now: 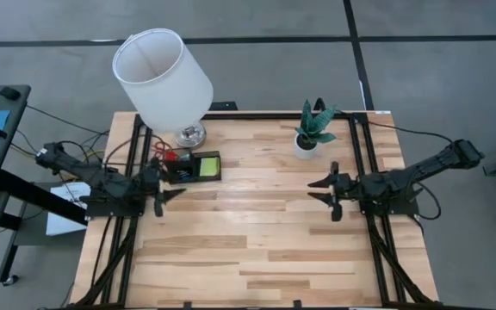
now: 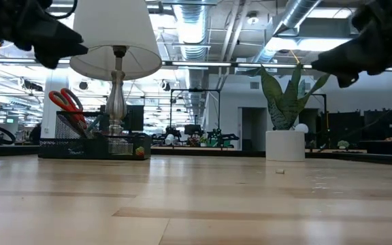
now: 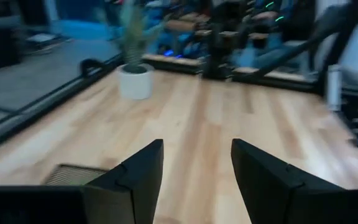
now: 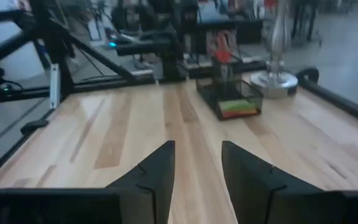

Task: Pick and place office supplies into organizer
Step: Return to Home Position

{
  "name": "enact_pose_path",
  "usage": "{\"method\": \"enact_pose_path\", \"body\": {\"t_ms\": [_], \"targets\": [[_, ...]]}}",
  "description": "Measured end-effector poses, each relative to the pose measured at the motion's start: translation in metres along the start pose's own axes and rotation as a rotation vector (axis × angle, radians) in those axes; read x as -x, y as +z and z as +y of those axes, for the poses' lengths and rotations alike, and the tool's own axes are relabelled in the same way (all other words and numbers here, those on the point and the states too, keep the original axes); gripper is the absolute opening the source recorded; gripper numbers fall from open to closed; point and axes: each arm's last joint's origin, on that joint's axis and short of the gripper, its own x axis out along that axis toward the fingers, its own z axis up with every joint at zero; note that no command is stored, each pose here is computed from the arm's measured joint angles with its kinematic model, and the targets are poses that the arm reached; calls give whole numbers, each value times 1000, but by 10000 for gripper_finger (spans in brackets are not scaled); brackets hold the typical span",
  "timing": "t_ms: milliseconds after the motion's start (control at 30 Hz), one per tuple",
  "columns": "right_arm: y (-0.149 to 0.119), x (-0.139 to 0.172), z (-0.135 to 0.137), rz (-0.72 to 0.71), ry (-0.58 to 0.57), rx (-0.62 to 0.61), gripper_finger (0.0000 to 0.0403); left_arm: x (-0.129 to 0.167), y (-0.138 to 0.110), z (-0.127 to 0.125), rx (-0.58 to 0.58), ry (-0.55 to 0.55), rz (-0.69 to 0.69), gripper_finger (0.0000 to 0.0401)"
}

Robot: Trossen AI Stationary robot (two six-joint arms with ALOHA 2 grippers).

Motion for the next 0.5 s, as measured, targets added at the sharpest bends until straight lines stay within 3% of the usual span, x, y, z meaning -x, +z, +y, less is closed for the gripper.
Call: {"method": "enact_pose_path", "body": {"t_ms": [133,500], "targets": [[-12,10,-4,-72,18,13,124,-8,-20,-2,-10,-43,-60,182],[-22,18,-9,-22,10,-40,124,-15,-57,1,-67,-53,-37,182]]}}
